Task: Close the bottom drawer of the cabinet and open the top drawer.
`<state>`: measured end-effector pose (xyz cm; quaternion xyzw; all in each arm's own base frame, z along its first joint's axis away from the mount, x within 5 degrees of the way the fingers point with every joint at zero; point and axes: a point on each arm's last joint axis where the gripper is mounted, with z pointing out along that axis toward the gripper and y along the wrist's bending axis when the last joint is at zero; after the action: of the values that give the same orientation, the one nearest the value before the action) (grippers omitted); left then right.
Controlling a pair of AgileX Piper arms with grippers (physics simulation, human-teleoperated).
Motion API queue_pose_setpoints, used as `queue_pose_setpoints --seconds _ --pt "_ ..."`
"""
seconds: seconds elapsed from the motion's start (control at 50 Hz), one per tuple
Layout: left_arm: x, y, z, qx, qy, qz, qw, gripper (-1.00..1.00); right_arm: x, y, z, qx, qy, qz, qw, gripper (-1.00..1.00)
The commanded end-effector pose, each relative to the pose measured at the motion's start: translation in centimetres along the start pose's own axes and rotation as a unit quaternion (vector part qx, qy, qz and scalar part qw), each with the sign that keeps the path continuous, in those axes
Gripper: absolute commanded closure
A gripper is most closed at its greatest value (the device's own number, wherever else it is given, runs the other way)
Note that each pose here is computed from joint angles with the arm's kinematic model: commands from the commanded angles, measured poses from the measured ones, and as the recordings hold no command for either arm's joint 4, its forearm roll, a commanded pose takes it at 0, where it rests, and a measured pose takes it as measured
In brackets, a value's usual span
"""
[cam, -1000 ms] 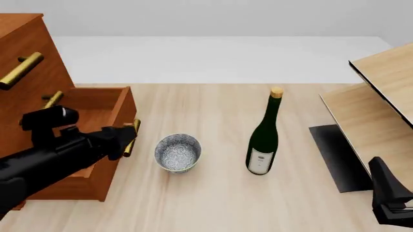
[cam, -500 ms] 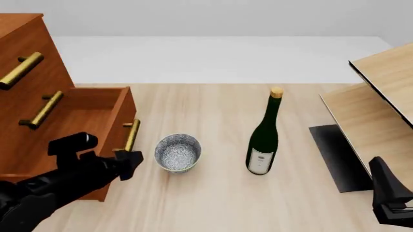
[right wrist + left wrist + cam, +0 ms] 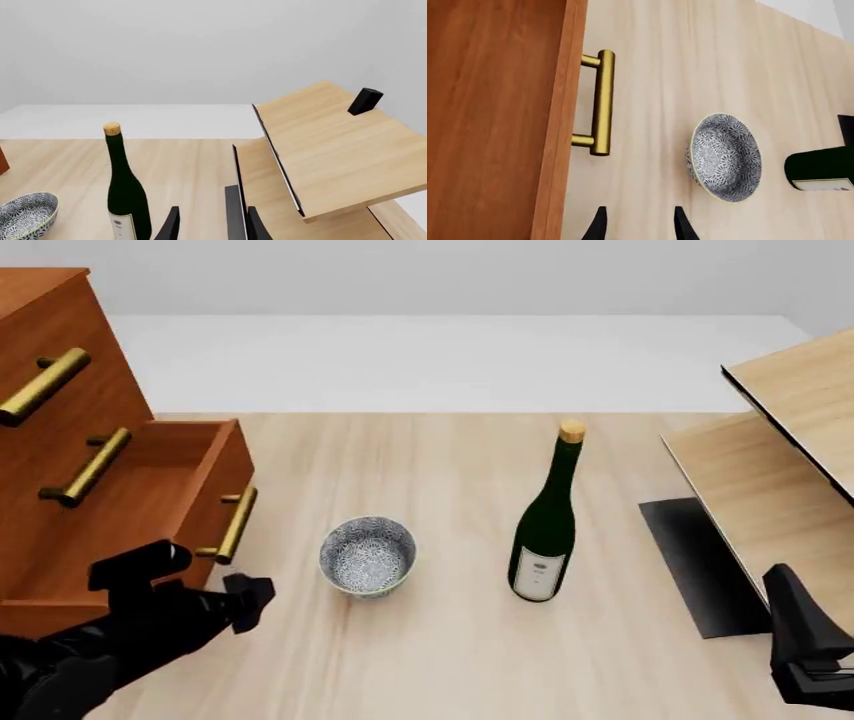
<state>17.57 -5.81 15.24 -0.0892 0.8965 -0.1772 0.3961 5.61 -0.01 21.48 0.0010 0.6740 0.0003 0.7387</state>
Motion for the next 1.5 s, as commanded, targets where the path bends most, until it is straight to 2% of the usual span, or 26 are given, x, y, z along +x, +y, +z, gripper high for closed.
queue_pose_setpoints --seconds 0.02,0.38,0.84,1.32,1.5 --pt "0.0 2.1 -0.1 -0.044 -0.001 -0.003 0.999 -1.0 0.0 0.0 0.0 0.0 0.0 0.0 1.0 -1.0" --pt "-1.0 4.7 -1.6 -0.102 -0.032 0.002 0.9942 -1.0 0.0 0.0 0.0 -0.002 0.0 0.0 1.0 -1.0" --pt "-1.7 6.5 -2.8 -0.146 -0.057 -0.002 0.9877 -1.0 0.0 0.0 0.0 -0.003 -0.001 0.0 1.0 -1.0" --pt "-1.8 8.9 -3.8 -0.204 -0.078 0.003 0.9759 -1.0 0.0 0.0 0.0 -0.002 0.0 0.0 1.0 -1.0" --pt "-2.7 9.7 -4.4 -0.227 -0.089 0.012 0.9697 -1.0 0.0 0.0 0.0 -0.002 0.0 0.0 1.0 -1.0"
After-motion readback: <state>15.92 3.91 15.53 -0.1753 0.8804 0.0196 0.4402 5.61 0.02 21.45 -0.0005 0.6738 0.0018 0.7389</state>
